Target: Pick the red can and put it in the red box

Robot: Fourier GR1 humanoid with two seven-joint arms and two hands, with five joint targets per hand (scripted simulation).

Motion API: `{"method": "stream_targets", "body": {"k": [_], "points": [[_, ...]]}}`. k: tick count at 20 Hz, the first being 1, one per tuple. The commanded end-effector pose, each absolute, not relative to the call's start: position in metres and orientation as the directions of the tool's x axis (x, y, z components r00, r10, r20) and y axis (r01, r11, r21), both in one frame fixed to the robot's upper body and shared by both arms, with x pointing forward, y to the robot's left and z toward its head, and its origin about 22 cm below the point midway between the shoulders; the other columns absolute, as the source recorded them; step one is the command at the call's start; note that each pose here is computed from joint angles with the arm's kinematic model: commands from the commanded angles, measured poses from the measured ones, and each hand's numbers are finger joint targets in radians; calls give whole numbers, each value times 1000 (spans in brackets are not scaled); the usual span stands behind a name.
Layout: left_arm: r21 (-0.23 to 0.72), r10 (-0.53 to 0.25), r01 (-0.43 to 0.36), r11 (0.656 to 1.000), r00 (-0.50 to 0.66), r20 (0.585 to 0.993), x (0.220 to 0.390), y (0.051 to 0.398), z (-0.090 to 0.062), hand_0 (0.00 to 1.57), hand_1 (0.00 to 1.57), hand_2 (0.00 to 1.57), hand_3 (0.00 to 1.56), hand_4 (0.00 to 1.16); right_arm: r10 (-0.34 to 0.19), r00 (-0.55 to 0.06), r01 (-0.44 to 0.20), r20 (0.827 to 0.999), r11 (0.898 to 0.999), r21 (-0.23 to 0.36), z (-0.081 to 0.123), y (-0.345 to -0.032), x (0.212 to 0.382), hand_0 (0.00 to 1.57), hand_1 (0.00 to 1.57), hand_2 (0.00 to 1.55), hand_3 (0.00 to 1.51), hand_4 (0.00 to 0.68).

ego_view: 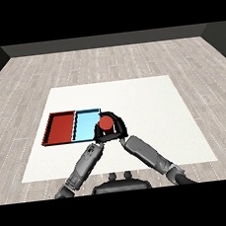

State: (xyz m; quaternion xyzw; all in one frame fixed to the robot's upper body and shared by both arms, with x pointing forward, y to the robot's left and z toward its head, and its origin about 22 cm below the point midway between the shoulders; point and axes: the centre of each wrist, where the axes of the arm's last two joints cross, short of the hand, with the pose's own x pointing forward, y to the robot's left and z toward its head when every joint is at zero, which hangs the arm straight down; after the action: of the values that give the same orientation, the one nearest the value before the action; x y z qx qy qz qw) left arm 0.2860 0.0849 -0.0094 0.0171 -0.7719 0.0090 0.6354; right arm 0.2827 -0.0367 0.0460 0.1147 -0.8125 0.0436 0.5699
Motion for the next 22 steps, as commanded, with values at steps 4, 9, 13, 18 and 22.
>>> {"method": "stream_targets", "body": {"k": [4,9,13,18,22], "points": [[8,-24,-67,998,-240,971,287,81,4,1571,1571,1541,1466,1123,-141,-336,-250,931,967,56,48,-40,281,0,0,0,0,0],[-11,5,-43,999,-155,988,279,89,-16,1571,1571,1571,1509,1147,-134,-341,-209,931,976,64,38,-46,292,0,0,0,0,0],[-4,-7,-74,997,-148,989,280,96,-22,1571,1571,1571,1505,1139,-130,-392,-164,911,984,70,47,-87,284,0,0,0,0,0],[48,-66,-106,993,-180,981,288,118,-18,1571,1571,1571,1480,1135,-177,-439,-118,881,983,139,87,-125,289,0,0,0,0,0],[131,-165,-174,976,-203,965,297,132,-3,1571,1571,1571,1482,1130,-145,-463,-92,874,989,115,82,-161,266,0,0,0,0,0]]}}
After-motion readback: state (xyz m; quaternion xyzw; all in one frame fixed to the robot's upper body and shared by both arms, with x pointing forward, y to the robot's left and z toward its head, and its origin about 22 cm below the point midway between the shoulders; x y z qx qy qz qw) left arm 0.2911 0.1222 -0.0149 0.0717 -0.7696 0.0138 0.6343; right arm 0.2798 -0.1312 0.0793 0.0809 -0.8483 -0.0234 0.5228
